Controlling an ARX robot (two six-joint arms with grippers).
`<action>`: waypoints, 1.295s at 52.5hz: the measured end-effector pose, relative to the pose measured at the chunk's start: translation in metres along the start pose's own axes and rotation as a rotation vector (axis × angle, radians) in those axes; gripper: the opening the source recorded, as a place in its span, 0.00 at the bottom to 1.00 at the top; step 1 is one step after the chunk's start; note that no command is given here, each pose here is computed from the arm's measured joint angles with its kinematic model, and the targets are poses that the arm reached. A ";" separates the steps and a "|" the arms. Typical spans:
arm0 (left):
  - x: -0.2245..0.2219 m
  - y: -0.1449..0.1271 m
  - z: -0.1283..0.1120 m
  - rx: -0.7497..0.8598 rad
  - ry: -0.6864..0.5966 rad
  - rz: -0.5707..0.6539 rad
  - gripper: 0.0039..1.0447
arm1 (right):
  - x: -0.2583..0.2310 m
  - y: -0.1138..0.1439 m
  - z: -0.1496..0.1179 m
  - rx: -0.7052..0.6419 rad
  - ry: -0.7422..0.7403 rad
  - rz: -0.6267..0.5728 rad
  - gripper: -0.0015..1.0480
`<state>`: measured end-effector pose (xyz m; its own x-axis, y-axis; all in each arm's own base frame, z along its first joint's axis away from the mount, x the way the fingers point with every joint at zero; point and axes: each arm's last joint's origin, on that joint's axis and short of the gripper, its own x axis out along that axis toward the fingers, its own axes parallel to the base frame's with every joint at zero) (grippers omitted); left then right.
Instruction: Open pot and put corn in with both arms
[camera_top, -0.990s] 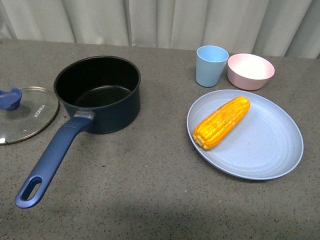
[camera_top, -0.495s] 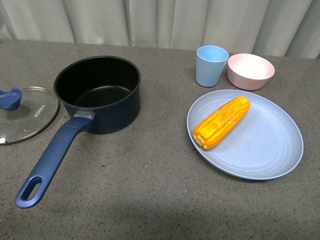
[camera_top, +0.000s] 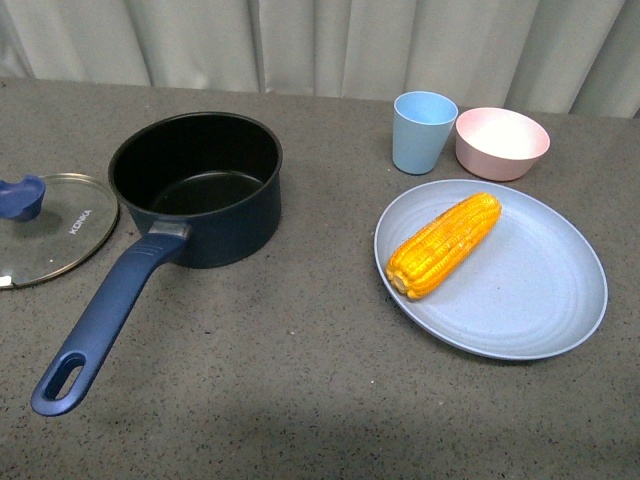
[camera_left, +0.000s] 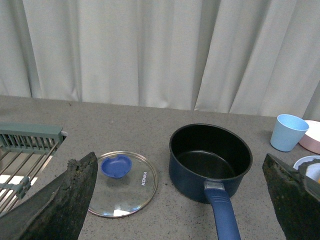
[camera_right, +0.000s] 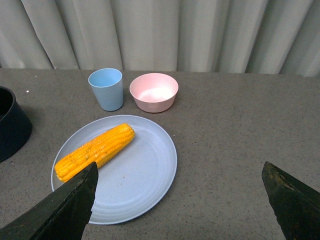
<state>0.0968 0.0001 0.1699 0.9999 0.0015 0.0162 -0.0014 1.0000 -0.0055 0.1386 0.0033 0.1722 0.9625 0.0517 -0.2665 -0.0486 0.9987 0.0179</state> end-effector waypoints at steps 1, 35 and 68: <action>0.000 0.000 0.000 0.000 0.000 0.000 0.94 | 0.006 0.001 0.003 0.006 0.009 0.003 0.91; 0.000 0.000 0.000 0.000 0.000 0.000 0.94 | 0.192 0.070 -0.010 0.418 0.602 -0.091 0.91; 0.000 0.000 0.000 0.001 -0.001 0.000 0.94 | 0.250 0.117 -0.038 0.565 0.812 -0.222 0.91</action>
<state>0.0968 0.0001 0.1699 0.9999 0.0015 0.0170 -0.0014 1.0000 -0.0048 0.3632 0.1333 0.0711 0.4514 0.0623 -0.8901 0.4455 0.8486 0.2854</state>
